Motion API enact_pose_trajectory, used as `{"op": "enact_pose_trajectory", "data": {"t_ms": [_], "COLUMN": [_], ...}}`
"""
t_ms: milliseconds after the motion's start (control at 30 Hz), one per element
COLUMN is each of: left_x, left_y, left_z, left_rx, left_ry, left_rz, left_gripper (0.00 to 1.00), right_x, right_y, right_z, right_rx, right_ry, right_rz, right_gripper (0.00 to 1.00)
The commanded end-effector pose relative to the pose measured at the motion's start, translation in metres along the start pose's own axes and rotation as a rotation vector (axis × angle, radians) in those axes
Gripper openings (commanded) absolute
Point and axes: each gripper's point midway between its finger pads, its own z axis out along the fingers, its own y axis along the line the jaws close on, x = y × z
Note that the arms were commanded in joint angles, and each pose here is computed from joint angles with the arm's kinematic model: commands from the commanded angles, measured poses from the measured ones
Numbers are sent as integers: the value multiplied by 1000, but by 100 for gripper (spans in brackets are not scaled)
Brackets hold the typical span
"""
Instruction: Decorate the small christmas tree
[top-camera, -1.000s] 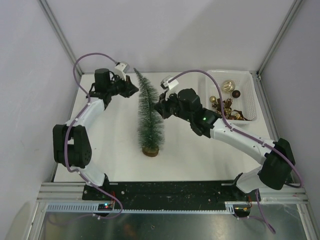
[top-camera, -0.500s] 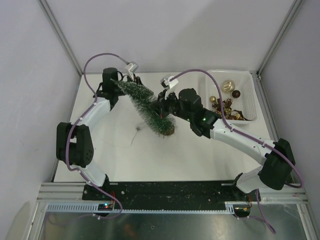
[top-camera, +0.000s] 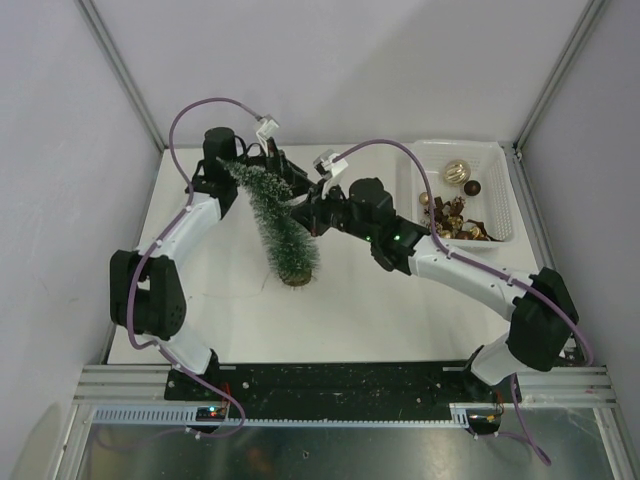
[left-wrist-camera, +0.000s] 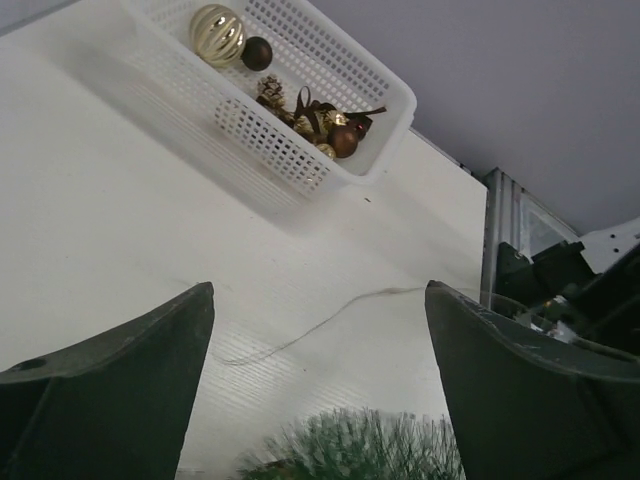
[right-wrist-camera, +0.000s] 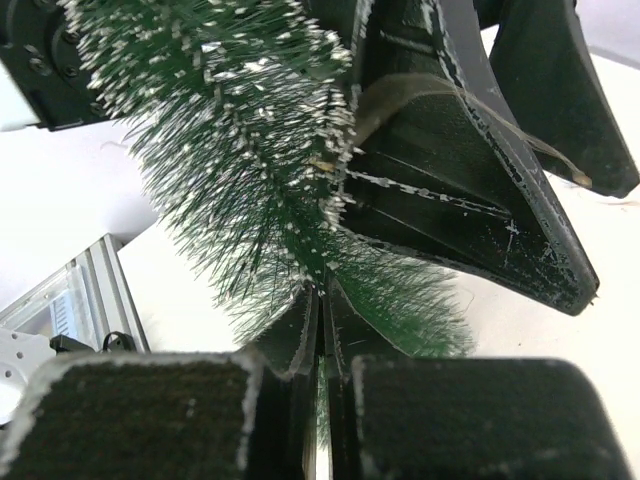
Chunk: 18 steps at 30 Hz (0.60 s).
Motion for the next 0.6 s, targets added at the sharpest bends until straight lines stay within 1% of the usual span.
{"op": "enact_pose_trajectory", "data": {"t_ms": [0,200,333,567], "left_x": [-31,-36,-46,-77], "left_y": [-45,-56,-66,-82], "left_z": [-9,-11,-13,-21], "left_rx": [112,155,180,174], "left_ry": [-31,-30,-39,-83], "left_rz": [71,58,64,103], "left_gripper": [92,91,91,88], "right_x": [-4,7,-7,-38], "right_y": [-7,-12,-8,8], "right_z": [9,13,16,25], "right_rx": [14,28,7,-80], "right_ry": [-35,-9,-62,-131], "right_rz": [10,19,41,103], "right_gripper": [0,0,0,0]}}
